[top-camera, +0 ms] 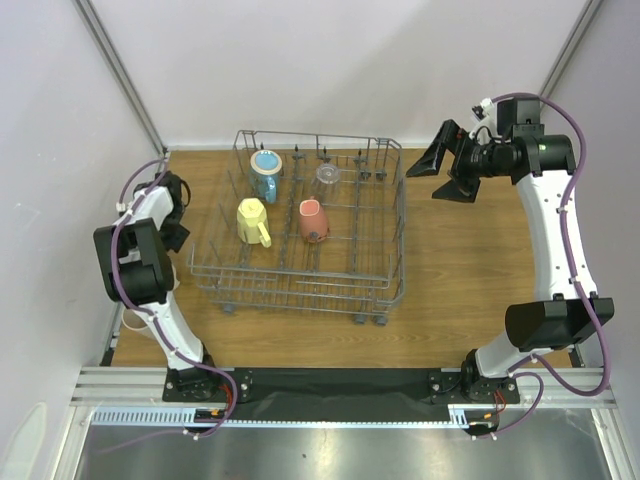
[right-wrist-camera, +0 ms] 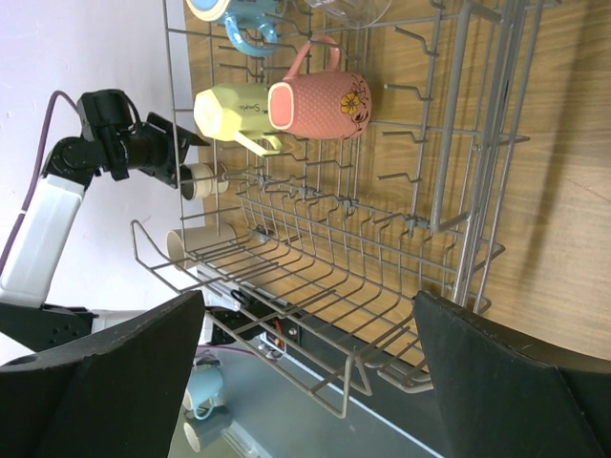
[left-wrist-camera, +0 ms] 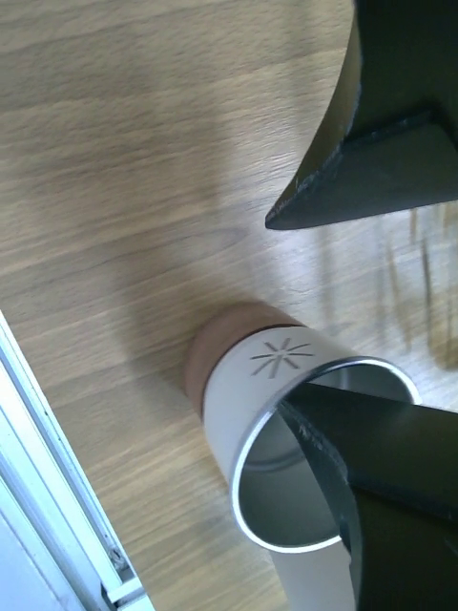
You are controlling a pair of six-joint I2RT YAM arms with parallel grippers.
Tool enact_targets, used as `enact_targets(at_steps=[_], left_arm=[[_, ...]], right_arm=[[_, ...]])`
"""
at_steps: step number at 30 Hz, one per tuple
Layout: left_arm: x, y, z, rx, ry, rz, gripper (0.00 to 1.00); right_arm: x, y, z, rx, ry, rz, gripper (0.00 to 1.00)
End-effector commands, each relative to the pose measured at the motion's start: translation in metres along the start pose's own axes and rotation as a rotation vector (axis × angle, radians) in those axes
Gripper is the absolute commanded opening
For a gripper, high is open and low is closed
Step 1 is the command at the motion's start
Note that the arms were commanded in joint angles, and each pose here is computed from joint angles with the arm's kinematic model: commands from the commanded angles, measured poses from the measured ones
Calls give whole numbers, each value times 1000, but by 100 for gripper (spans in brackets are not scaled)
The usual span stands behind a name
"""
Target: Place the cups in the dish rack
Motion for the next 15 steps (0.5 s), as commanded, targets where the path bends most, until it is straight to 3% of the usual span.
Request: enact_targets(at_steps=[1,3,10,11,15], left_arm=[[-13,1,-2,0,-7,15,67],[-16,-2,-4,-8,-7,27,58],[-19,0,-7,-22,-4,23,42],[-17,0,-6,-24,2,25,31],[-3,6,-3,11,-40,36,9]], right_arm=[[4,0,4,4,7,-30,100],[2,0,4,3,9,-29,100],[0,-3,8,-2,6,-24,100],[2,-3,9,1,7,-31,100],[4,-5,11,-2,7,-36,100]])
Point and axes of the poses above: each gripper's point midway between its finger pads, its own x axis back along the fingers, its own z axis along the line the jaws close on, y = z × x, the point moved 9 cm from there along x, back along the fingers, and after that the axes turned 10 degrees about x, right-handed, at the moved point
